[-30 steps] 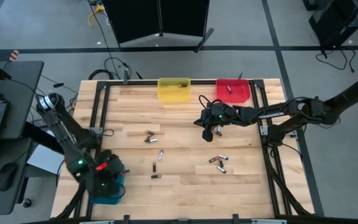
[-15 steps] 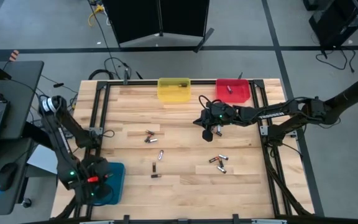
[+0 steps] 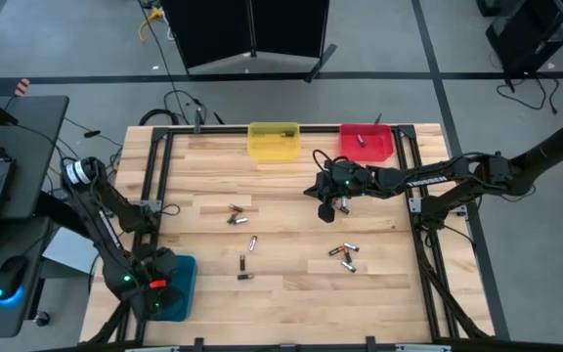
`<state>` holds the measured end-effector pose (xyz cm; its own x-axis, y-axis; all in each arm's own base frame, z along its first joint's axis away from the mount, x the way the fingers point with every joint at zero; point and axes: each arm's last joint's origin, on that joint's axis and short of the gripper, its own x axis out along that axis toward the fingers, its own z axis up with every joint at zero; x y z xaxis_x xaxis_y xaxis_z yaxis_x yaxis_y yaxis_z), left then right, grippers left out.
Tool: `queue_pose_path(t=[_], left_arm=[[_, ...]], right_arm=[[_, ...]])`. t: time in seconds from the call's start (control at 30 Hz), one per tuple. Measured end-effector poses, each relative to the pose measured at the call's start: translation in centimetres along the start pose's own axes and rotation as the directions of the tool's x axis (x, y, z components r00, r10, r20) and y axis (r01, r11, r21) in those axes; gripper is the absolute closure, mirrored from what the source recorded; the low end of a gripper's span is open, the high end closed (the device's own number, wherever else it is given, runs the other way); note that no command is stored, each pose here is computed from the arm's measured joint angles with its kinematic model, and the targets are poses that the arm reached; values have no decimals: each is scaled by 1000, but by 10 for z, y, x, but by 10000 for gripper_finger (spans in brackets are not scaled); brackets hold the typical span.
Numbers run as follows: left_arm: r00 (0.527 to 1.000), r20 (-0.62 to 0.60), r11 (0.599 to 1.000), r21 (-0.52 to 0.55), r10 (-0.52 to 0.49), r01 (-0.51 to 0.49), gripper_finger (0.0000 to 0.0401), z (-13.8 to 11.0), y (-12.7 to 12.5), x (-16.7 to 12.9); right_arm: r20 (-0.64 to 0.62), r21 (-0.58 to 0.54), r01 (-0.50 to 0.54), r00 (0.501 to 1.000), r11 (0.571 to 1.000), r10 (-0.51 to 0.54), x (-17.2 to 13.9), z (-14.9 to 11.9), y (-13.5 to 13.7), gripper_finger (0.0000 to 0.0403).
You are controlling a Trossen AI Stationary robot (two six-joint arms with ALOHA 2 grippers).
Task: Sort batteries
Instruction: Put the black-red battery into the blue bin
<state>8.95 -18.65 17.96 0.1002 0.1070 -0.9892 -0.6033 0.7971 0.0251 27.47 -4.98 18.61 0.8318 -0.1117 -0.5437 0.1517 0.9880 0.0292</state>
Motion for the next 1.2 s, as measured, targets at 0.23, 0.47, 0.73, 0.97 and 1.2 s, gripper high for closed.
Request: queue_pose_path(t=[0.23, 0.47, 0.73, 0.97, 1.2], left_arm=[[1000, 0, 1000, -26, 6, -6, 354, 6, 0, 4], [1000, -1, 999, -35, -1, 1, 354, 7, -1, 5], [1000, -4, 997, -73, -15, 15, 353, 15, -5, 6], [998, -49, 995, -92, 28, -33, 352, 17, -7, 13], [996, -80, 995, -95, 33, -40, 322, 17, -7, 13]], right_arm=[[0, 0, 0, 1000, 1000, 0, 0, 0, 0, 388], [0, 0, 0, 1000, 1000, 0, 0, 0, 0, 380], [0, 0, 0, 1000, 1000, 0, 0, 0, 0, 387], [0, 0, 0, 1000, 1000, 0, 0, 0, 0, 382], [0, 0, 0, 1000, 1000, 0, 0, 0, 0, 387]])
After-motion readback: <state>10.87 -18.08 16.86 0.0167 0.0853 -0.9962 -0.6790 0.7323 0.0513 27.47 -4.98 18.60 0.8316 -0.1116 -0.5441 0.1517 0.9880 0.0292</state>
